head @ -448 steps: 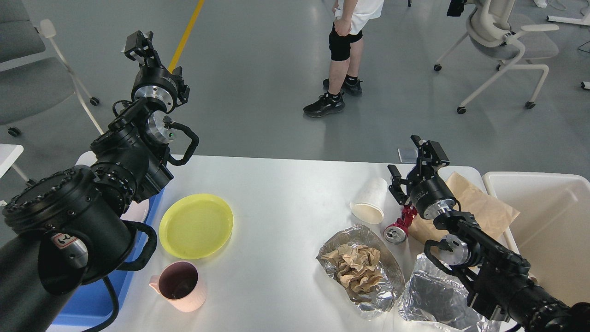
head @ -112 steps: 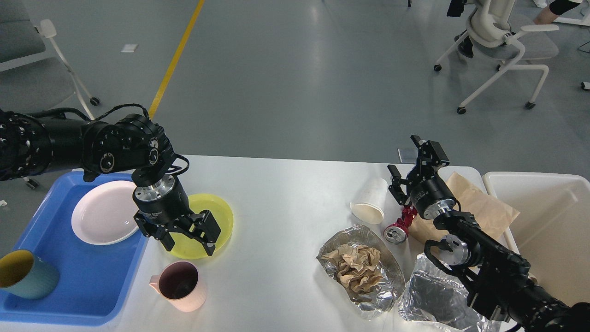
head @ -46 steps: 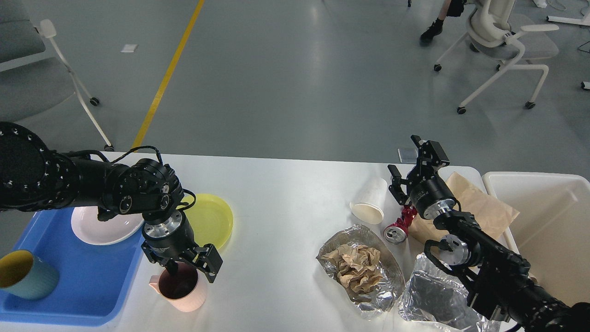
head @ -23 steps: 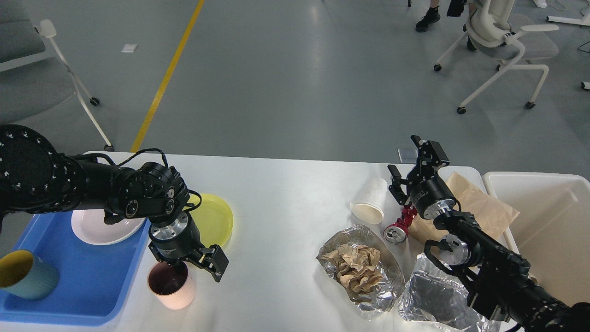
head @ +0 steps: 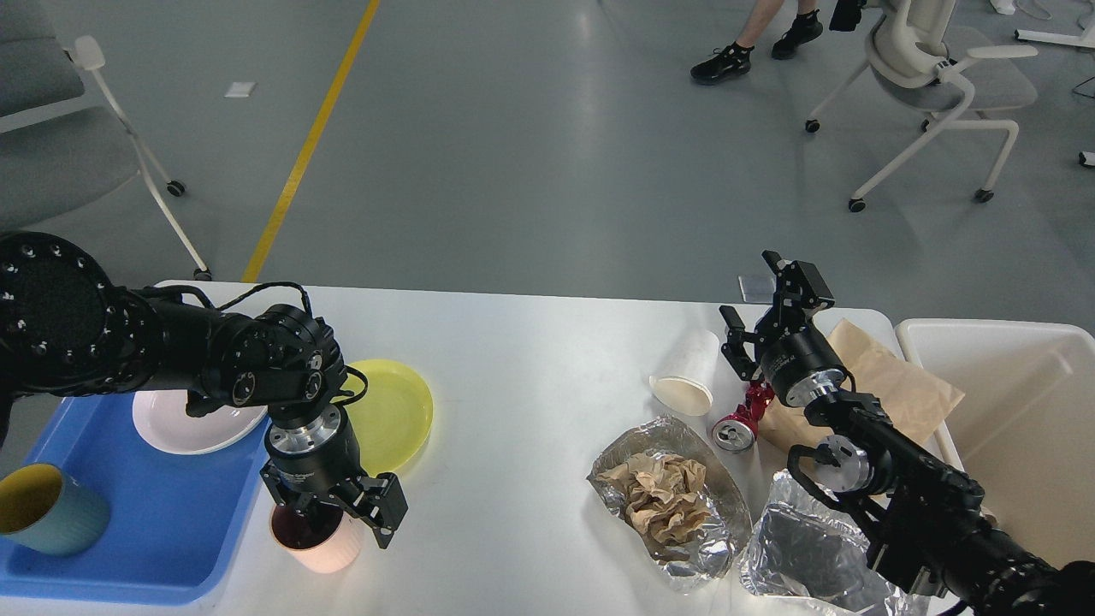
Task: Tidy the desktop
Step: 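Grasp the pink mug by its rim with the left gripper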
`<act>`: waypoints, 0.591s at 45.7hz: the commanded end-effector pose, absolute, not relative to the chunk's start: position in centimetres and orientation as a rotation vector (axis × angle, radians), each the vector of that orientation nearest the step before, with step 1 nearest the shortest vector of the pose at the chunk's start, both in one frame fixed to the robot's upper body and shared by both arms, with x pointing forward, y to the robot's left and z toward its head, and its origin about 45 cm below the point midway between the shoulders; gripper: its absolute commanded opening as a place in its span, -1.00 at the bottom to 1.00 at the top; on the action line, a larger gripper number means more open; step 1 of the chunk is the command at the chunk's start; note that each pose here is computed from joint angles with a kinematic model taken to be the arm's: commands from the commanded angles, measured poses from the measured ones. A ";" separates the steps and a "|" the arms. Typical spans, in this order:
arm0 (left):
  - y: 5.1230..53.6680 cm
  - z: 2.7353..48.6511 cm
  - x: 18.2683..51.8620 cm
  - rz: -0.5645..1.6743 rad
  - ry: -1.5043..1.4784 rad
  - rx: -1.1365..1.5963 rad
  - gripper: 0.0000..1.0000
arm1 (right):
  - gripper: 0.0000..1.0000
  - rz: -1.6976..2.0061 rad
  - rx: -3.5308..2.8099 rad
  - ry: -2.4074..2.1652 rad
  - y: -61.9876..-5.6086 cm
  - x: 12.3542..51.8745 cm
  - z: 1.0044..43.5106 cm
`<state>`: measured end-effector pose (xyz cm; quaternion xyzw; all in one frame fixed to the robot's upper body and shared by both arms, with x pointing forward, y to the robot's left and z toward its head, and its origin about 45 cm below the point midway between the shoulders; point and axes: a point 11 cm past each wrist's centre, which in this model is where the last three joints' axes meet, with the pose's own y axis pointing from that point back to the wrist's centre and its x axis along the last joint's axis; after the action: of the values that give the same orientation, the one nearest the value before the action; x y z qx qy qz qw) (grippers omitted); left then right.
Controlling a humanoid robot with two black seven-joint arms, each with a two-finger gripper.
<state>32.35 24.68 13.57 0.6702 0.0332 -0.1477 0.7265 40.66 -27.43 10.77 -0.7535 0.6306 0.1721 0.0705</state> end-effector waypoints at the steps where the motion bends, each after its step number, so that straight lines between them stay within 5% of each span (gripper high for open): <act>1: 24.8 13.5 31.8 -0.357 0.103 1.485 0.46 | 1.00 0.518 -2.267 1.897 -27.4 40.7 10.8; 13: 25.2 13.7 31.4 -0.380 0.137 1.490 0.02 | 1.00 0.518 -2.267 1.897 -27.4 40.7 10.8; 27: 25.9 13.6 31.8 -0.363 0.118 1.519 -0.10 | 1.00 0.518 -2.267 1.897 -27.4 40.7 10.8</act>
<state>31.65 25.78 13.72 0.6803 0.0581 -0.1654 0.7116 40.66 -27.43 10.77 -0.7535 0.6306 0.1720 0.0707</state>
